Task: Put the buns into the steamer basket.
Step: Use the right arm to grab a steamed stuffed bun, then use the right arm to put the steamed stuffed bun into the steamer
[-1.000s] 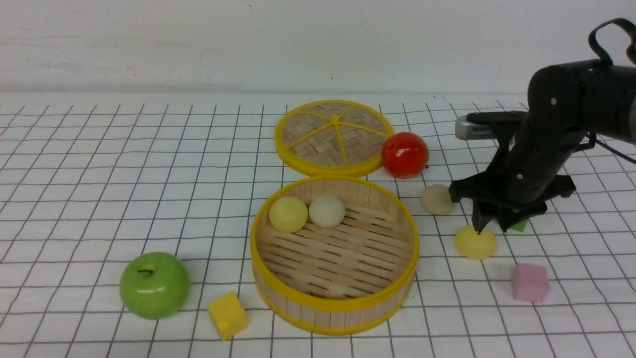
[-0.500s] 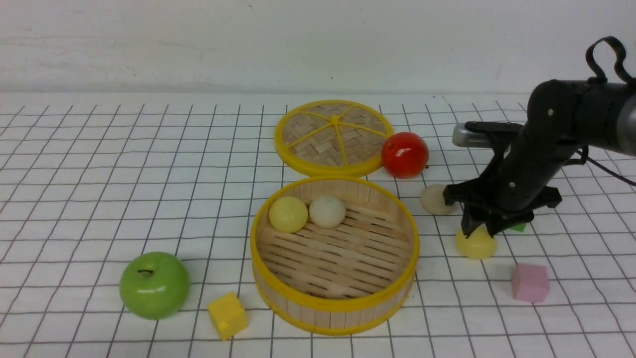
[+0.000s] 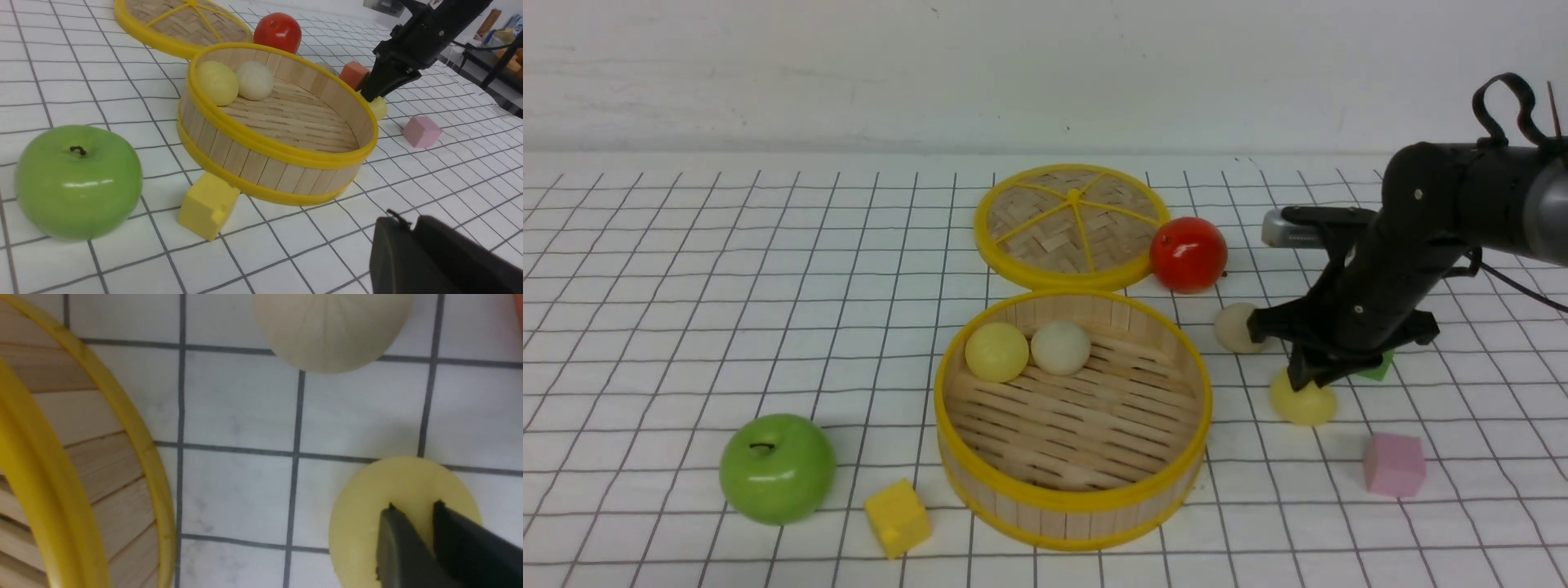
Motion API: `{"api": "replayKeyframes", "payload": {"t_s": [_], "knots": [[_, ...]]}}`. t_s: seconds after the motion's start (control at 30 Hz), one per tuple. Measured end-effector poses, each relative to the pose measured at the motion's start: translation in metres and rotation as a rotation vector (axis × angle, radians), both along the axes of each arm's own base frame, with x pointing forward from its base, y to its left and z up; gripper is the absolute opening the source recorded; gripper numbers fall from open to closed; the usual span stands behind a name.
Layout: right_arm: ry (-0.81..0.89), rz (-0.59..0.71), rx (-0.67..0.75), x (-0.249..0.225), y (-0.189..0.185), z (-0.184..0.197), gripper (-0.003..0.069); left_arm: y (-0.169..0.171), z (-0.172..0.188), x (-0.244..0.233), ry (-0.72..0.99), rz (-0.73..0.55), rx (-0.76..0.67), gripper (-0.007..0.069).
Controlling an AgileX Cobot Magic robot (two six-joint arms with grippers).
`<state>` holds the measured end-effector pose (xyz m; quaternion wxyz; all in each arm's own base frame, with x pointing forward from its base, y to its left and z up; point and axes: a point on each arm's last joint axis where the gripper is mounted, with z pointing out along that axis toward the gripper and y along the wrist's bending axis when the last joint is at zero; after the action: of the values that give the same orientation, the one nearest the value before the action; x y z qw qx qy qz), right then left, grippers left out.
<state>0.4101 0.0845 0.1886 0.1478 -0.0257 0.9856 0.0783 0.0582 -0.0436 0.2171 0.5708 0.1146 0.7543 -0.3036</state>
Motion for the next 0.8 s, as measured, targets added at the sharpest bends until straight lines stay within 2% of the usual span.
{"api": "replayKeyframes", "payload": {"t_s": [0.1, 0.27, 0.37, 0.47, 0.5, 0.63, 0.8], "knots": [[0.006, 0.016, -0.008, -0.002, 0.0, 0.002, 0.0006, 0.0, 0.0, 0.0, 0.0, 0.0, 0.0, 0.006], [-0.025, 0.042, -0.003, -0.011, 0.004, 0.027, 0.0002, 0.0, 0.0, 0.0, 0.0, 0.0, 0.0, 0.0068], [-0.158, 0.143, 0.049, -0.029, 0.031, 0.073, 0.0002, 0.0, 0.0, 0.0, 0.0, 0.0, 0.0, 0.0072], [-0.231, 0.212, 0.093, -0.039, 0.053, 0.09, 0.0005, 0.0, 0.0, 0.0, 0.0, 0.0, 0.0, 0.0074], [-0.268, 0.259, 0.124, -0.043, 0.071, 0.094, 0.0008, 0.0, 0.0, 0.0, 0.0, 0.0, 0.0, 0.0074], [-0.292, 0.298, 0.138, -0.039, 0.094, 0.078, 0.0012, 0.0, 0.0, 0.0, 0.0, 0.0, 0.0, 0.0078], [-0.301, 0.278, 0.132, -0.022, 0.104, 0.042, 0.0034, 0.0, 0.0, 0.0, 0.0, 0.0, 0.0, 0.0084]]}}
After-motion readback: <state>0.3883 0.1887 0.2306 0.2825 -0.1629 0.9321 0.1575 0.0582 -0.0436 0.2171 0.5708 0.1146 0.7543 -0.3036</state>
